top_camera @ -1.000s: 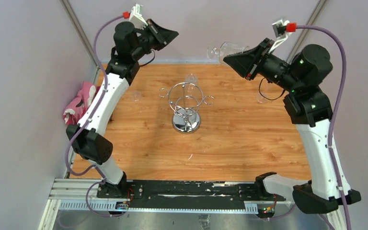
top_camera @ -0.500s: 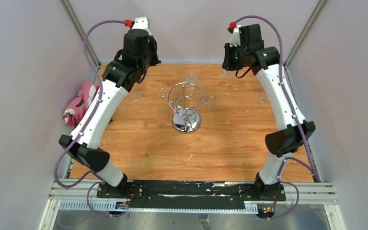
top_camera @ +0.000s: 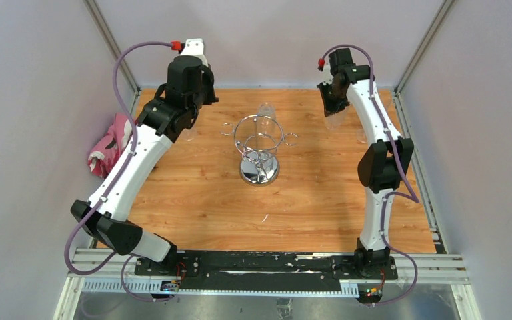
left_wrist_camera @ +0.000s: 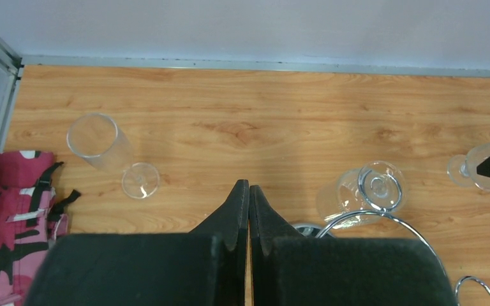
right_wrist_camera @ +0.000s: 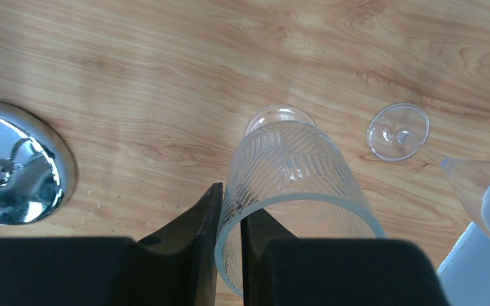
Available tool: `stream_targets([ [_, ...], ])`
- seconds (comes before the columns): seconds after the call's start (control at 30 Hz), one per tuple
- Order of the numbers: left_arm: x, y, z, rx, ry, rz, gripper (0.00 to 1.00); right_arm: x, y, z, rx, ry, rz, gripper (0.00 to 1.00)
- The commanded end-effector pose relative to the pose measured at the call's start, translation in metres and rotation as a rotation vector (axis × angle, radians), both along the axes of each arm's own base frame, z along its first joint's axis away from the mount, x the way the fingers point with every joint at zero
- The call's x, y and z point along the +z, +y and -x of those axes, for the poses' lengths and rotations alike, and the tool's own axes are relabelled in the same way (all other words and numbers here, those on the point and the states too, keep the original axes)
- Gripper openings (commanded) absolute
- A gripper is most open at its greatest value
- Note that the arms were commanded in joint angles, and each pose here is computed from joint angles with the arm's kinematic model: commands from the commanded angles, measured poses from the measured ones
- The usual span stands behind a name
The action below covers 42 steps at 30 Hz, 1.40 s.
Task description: Take the wine glass off the wine glass rack
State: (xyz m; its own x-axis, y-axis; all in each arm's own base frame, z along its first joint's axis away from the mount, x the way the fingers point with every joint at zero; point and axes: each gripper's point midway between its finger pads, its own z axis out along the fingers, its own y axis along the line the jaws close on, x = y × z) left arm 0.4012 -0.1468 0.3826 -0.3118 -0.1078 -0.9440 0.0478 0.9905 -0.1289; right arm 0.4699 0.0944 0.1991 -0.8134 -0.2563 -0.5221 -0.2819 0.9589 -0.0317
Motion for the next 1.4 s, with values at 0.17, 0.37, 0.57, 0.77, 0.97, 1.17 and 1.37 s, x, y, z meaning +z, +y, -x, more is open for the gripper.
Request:
stream_targets([
  [0.17, -0.006, -0.011, 0.001, -0.048, -0.019, 0.027, 0.0, -0.059, -0.016, -0.011, 0.03, 0.14, 0.027, 0.0],
  [0.37, -0.012, -0.015, -0.003, -0.054, -0.009, 0.027, 0.0, -0.08, -0.017, -0.022, 0.031, 0.169, 0.005, 0.0],
  [0.57, -0.02, -0.019, -0.007, -0.062, 0.002, 0.03, 0.0, -0.093, -0.018, -0.024, 0.03, 0.17, -0.008, 0.0],
  [0.77, -0.026, -0.025, -0.012, -0.075, 0.012, 0.038, 0.0, -0.093, -0.026, -0.03, -0.004, 0.145, 0.009, 0.0],
  [0.97, -0.028, -0.026, -0.014, -0.073, 0.017, 0.038, 0.0, -0.097, -0.027, -0.031, -0.018, 0.153, -0.006, 0.0],
  [1.17, -0.029, -0.027, -0.014, -0.073, 0.026, 0.041, 0.0, -0.09, -0.029, -0.032, -0.045, 0.143, -0.004, 0.18],
  [1.37, -0.029, -0.026, -0.014, -0.069, 0.03, 0.041, 0.0, -0.059, -0.024, -0.035, -0.045, 0.08, -0.035, 0.37],
])
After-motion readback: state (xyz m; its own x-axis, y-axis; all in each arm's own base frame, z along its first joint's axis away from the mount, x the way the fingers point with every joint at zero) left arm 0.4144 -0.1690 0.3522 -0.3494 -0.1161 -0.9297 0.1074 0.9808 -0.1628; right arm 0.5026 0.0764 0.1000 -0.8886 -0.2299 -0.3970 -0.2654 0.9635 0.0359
